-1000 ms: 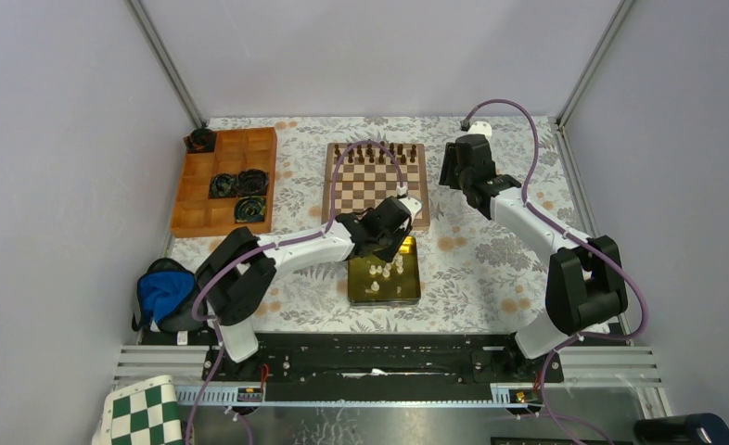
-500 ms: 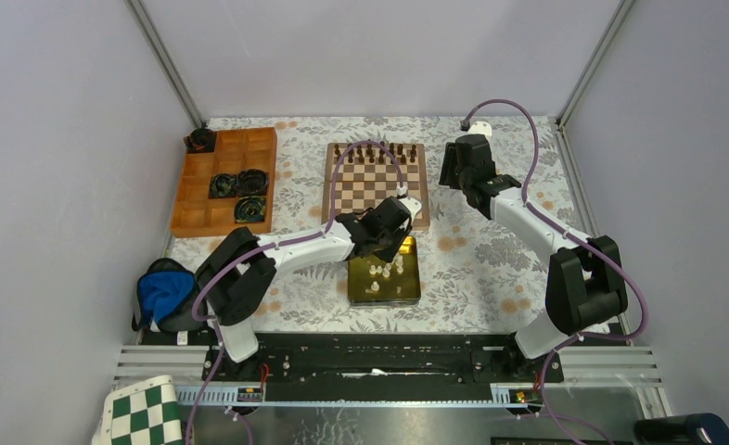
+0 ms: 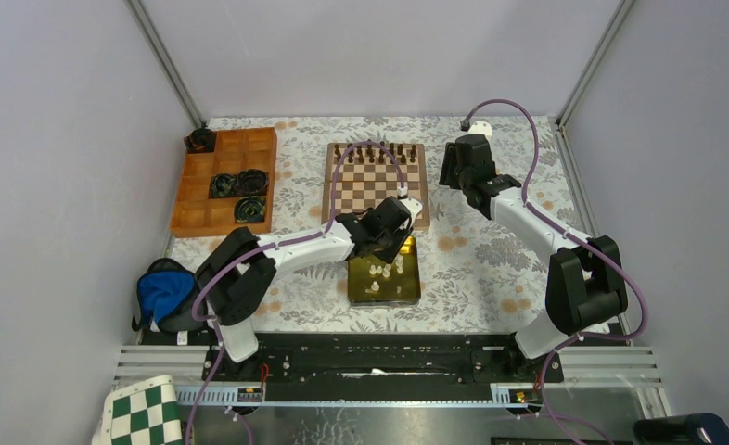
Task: Set up the chess pieces on the board
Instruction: Place the chess piece on the chessboard.
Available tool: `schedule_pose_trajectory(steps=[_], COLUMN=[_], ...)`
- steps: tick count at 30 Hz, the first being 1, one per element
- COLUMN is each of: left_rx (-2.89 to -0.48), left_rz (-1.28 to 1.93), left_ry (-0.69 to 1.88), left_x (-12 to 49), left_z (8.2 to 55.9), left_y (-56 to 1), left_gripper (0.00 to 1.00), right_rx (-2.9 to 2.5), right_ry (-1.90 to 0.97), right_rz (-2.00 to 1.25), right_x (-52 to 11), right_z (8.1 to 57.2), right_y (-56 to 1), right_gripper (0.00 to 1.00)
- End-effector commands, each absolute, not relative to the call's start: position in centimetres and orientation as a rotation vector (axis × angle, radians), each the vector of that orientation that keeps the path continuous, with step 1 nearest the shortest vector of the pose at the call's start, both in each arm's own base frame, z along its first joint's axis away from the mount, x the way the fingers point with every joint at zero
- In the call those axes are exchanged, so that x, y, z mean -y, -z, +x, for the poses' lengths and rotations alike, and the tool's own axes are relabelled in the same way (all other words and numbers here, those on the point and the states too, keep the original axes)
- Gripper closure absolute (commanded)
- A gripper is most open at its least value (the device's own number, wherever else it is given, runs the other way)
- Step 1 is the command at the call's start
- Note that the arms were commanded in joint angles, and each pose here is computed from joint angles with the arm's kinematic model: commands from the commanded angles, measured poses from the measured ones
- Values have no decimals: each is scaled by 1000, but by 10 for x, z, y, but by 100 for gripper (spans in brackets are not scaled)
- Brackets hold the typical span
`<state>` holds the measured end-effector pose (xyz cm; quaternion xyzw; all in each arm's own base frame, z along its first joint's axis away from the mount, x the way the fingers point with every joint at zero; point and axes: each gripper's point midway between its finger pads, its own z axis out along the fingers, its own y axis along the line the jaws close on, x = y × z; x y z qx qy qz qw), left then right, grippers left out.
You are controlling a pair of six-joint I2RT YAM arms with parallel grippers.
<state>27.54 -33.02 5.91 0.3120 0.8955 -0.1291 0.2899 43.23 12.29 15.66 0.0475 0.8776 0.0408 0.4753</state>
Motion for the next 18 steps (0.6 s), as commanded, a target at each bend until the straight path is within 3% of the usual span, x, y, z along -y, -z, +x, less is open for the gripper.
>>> schedule_pose_trajectory(steps=[1, 18], left_rx=[-2350, -2356], left_rz=[836, 854], left_ry=[391, 385], left_x=[341, 344], left_z=[277, 278], left_y=[-66, -58], left_gripper=[64, 64], right_rx=[-2084, -2087], right_ry=[-130, -124], right_rz=[131, 132], right_x=[-125, -124], right_z=[440, 441], right_y=[-174, -172], right_gripper=[46, 46])
